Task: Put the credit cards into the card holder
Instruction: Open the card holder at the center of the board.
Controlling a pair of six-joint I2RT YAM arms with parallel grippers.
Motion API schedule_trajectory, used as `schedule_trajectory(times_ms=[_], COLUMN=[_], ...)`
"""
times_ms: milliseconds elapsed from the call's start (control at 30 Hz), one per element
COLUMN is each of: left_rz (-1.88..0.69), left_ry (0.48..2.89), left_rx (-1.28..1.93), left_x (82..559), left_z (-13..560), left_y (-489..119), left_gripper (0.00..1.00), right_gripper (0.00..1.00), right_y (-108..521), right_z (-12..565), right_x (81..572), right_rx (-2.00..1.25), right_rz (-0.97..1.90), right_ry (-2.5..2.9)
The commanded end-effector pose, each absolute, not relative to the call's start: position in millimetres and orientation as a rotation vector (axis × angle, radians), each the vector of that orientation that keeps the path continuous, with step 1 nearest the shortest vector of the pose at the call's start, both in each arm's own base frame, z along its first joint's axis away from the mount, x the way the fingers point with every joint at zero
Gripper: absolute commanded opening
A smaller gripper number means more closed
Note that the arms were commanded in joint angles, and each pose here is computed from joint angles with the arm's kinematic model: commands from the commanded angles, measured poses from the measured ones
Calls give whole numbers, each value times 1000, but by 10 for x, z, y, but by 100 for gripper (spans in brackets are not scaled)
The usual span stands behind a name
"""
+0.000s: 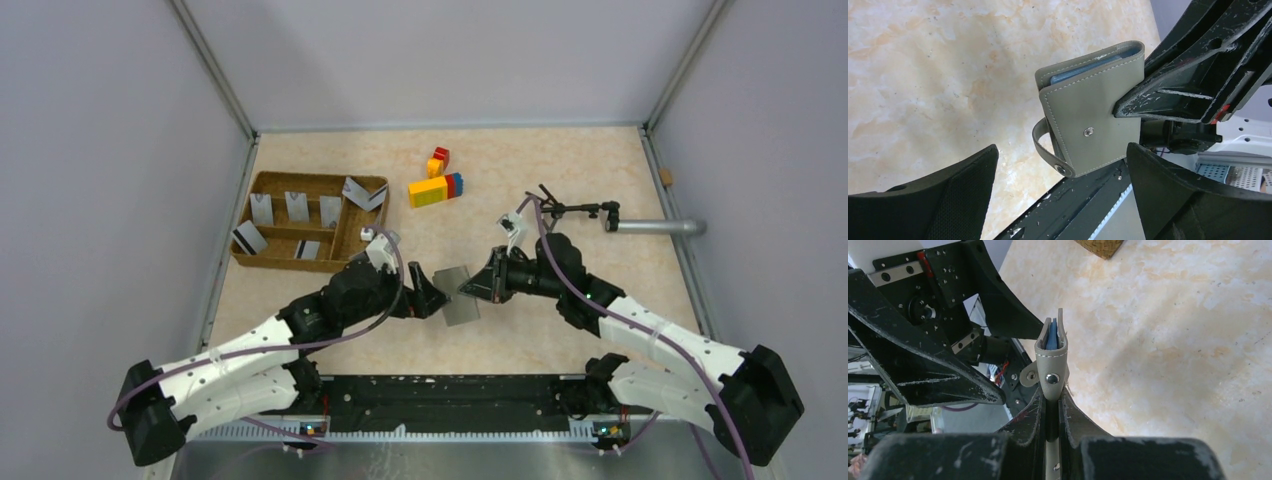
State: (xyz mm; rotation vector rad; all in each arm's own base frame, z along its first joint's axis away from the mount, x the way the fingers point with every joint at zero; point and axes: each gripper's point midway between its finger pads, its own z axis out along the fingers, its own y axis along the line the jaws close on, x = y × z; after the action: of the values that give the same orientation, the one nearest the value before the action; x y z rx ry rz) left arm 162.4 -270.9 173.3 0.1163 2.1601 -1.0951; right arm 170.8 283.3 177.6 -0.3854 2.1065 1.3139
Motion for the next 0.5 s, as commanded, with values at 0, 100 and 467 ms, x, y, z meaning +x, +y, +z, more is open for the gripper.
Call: schedule_trajectory(times_ms=[0,100,467], left_rz=[-1180,-1181,-1159], left_ry=[2126,2163,2229], left_rx=[80,64,101], left_x=[1664,1681,1624], left_z=[1803,1705,1564], left_y=[-2752,-2724,-2684], left_gripper=[90,72,40], right_gripper=[0,0,0], right_y=[2894,2894,2869], right_z=[2048,2050,2007], right_x=[1683,1673,1701], right_rx=[-404,-409,-394], right_rz=[1386,1388,1353], right_ry=[1985,1990,2018])
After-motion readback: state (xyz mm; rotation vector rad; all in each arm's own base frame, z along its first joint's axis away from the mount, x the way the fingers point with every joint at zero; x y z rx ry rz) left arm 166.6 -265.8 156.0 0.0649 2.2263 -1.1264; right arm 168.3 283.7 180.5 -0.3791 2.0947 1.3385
